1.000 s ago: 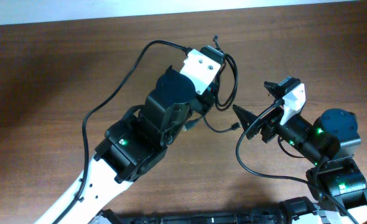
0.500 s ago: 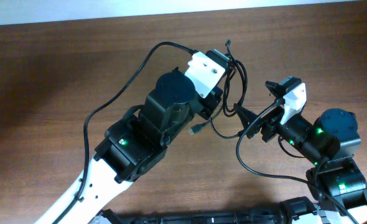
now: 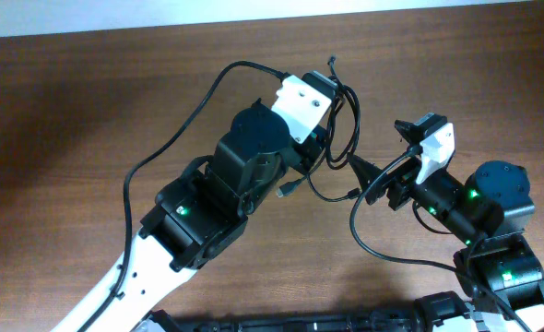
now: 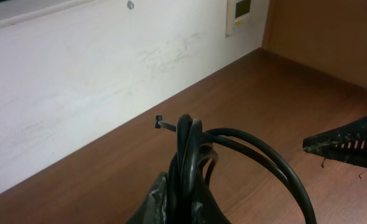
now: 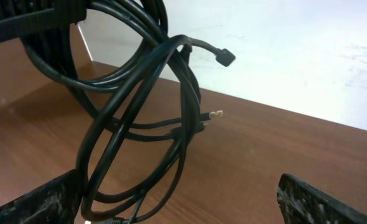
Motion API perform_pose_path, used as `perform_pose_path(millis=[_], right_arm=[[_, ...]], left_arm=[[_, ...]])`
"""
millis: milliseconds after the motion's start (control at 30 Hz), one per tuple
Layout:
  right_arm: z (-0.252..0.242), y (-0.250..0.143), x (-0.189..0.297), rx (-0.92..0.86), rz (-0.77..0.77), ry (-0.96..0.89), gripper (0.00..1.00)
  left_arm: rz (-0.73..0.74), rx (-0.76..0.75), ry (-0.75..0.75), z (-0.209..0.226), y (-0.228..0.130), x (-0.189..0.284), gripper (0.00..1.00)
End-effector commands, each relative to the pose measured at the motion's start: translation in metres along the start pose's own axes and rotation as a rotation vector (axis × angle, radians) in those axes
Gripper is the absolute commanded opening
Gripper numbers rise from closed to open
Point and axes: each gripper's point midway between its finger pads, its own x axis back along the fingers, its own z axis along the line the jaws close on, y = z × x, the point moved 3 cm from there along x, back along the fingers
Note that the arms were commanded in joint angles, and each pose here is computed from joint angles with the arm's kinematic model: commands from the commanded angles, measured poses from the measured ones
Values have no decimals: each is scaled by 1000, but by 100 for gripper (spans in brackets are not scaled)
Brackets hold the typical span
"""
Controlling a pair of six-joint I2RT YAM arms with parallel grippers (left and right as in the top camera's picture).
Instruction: Untangle cables
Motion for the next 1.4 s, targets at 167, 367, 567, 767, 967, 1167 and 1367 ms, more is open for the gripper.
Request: perform_pose_path(millis=[167,367,567,767,967,1167,1367], right_arm=[[-4,0,1,-11,2,-38,99],[-16,-8,2,-26,37,-121,99],[-17,-8,2,-26,38,-130,98],[-17,-7,2,-24,33,-130,99],[-17,-7,2,-24,34,-129,85],[-17,-7,2,-24,34,-129,4],[-17,-8,2,-25,35,-129,4]], left_arm=[[-34,41,-14,1,11,5,0],[-38,38,-121,-15,11,6,0],[-6,33,-240,-32,5,9,0],[63,-27,-245,-32,-12,9,0],[69,-51,-246,-32,-14,9,0],[63,-63,-240,-32,-13,9,0],[57,16,-24,-1,-9,5,0]])
